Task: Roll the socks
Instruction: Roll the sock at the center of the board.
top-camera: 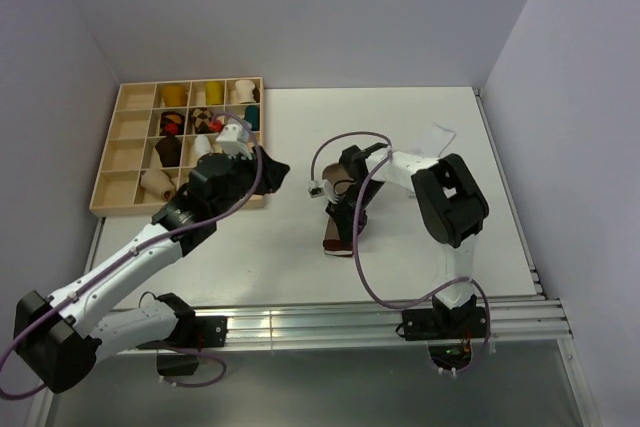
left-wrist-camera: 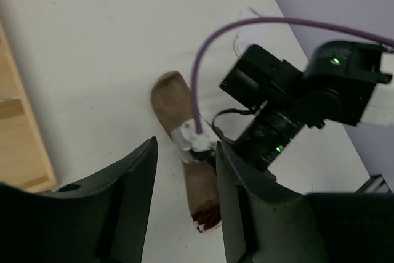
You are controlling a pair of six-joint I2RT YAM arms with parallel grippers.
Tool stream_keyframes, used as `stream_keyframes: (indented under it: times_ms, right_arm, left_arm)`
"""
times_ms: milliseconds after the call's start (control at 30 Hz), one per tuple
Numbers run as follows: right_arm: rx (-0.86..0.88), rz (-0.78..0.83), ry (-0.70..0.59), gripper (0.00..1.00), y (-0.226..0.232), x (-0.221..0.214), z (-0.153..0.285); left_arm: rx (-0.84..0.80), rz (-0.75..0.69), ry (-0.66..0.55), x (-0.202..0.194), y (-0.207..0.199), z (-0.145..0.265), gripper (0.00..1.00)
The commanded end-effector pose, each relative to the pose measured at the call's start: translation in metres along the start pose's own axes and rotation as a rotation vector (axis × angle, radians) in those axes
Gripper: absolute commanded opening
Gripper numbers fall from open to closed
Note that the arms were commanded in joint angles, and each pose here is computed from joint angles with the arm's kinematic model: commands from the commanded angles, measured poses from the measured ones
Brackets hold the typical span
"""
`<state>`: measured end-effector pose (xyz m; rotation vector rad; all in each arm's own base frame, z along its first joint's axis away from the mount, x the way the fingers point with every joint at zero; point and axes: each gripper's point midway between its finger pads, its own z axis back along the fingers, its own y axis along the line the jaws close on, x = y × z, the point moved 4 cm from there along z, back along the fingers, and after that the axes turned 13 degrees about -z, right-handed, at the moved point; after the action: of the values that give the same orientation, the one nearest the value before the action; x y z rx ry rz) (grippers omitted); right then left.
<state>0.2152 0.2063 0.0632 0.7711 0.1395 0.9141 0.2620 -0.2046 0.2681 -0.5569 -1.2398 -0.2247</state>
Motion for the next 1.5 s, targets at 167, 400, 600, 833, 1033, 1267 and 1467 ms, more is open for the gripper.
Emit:
stream_keyframes:
  times_ms: [167,400,600,833,1033,1267,1467]
  right_arm:
    - [-0.071,-0.186,-0.001,0.16,-0.026,0.005,-0.001]
    - [-0.135,-0.24,0.001,0.16,-0.039,0.005,0.0]
    - [-0.201,-0.265,0.004,0.17,-0.049,0.003,-0.001]
    - [-0.222,-0.269,0.009,0.18,-0.052,0.002,0.001]
    - [-0.244,-0.268,0.003,0.19,-0.054,0.003,0.004]
    - [-0.248,-0.271,-0.002,0.2,-0.055,0.005,0.006]
    - [-0.265,-0.27,-0.011,0.2,-0.056,0.007,0.009]
  left_arm:
    - [-0.126,-0.141,0.022,-0.047,-0.037,-0.022,0.47]
    - [-0.331,-0.325,0.108,-0.111,-0.068,-0.025,0.57]
    - [-0.362,-0.385,0.248,-0.157,-0.078,-0.044,0.6]
    - [-0.402,-0.382,0.326,-0.181,-0.086,-0.062,0.63]
    - [-0.408,-0.37,0.37,-0.196,-0.086,-0.069,0.62]
    - [-0.394,-0.369,0.442,-0.217,-0.081,-0.074,0.59]
    - [-0.388,-0.348,0.483,-0.23,-0.081,-0.079,0.5]
